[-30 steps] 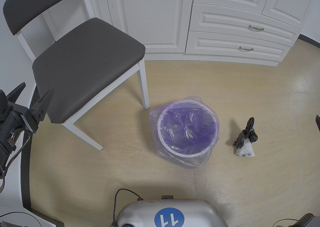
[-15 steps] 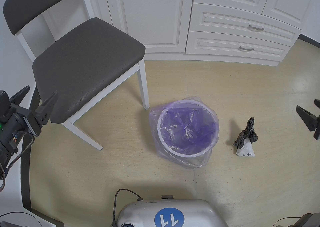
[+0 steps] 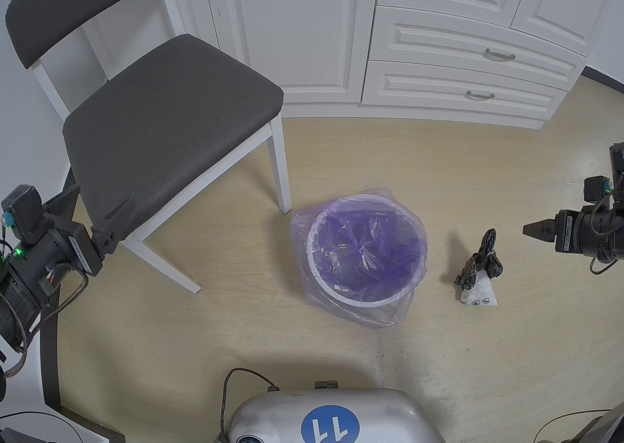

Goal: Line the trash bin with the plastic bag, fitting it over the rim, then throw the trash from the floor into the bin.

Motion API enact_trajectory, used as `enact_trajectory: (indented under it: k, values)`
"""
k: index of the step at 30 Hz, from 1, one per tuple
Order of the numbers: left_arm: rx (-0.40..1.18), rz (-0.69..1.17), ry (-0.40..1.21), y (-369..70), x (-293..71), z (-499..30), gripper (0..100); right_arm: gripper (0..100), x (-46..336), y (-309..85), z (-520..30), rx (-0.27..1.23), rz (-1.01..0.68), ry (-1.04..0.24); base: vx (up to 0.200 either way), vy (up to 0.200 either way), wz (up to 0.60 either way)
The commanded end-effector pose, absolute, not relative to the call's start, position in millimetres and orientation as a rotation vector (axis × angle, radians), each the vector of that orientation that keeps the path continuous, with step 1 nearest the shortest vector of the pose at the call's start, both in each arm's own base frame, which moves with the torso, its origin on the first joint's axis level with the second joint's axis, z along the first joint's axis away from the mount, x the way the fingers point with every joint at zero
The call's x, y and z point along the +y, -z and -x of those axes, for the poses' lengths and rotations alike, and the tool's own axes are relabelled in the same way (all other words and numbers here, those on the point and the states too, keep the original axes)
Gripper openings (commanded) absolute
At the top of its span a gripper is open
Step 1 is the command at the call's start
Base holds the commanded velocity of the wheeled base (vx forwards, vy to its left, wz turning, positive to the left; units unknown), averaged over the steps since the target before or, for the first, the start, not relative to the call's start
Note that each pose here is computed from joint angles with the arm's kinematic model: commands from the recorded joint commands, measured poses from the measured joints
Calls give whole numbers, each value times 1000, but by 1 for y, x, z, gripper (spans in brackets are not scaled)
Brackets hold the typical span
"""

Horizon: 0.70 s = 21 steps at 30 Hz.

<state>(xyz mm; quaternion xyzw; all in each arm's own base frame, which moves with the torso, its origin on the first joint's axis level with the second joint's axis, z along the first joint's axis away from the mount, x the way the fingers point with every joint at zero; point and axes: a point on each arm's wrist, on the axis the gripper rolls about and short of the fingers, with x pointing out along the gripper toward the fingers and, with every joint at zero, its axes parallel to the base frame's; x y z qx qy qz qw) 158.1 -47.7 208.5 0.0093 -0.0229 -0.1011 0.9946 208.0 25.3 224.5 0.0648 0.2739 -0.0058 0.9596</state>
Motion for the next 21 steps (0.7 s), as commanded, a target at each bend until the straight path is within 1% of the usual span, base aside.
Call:
enact_trajectory:
  k: [1, 2, 4, 7, 9, 11, 15, 19, 21]
  values:
    - [18, -29, 220, -189, -50, -158, 100, 100, 26, -211, -232, 672, -142, -9, 0, 0, 0]
    - [7, -22, 219, -191, -50, -159, 100, 100, 24, -208, -230, 678, -149, -20, 0, 0, 0]
    - [-12, -10, 221, -192, -51, -162, 100, 100, 21, -207, -227, 640, -163, -33, 0, 0, 0]
    - [-28, 1, 221, -191, -52, -168, 100, 100, 19, -205, -223, 540, -172, -46, 0, 0, 0]
    - [-38, 6, 215, -195, -53, -171, 100, 100, 19, -207, -225, 500, -165, -55, 0, 0, 0]
    - [-39, 7, 210, -197, -53, -173, 100, 100, 19, -207, -227, 499, -159, -50, 0, 0, 0]
    - [10, -42, 178, -197, -48, -174, 100, 100, 19, -214, -231, 500, -156, -41, 0, 0, 0]
    - [29, -141, 137, -198, -35, -156, 100, 100, 10, -215, -217, 492, -106, -21, 0, 0, 0]
    - [30, -147, 136, -198, -33, -151, 100, 100, 6, -212, -208, 493, -68, -5, 0, 0, 0]
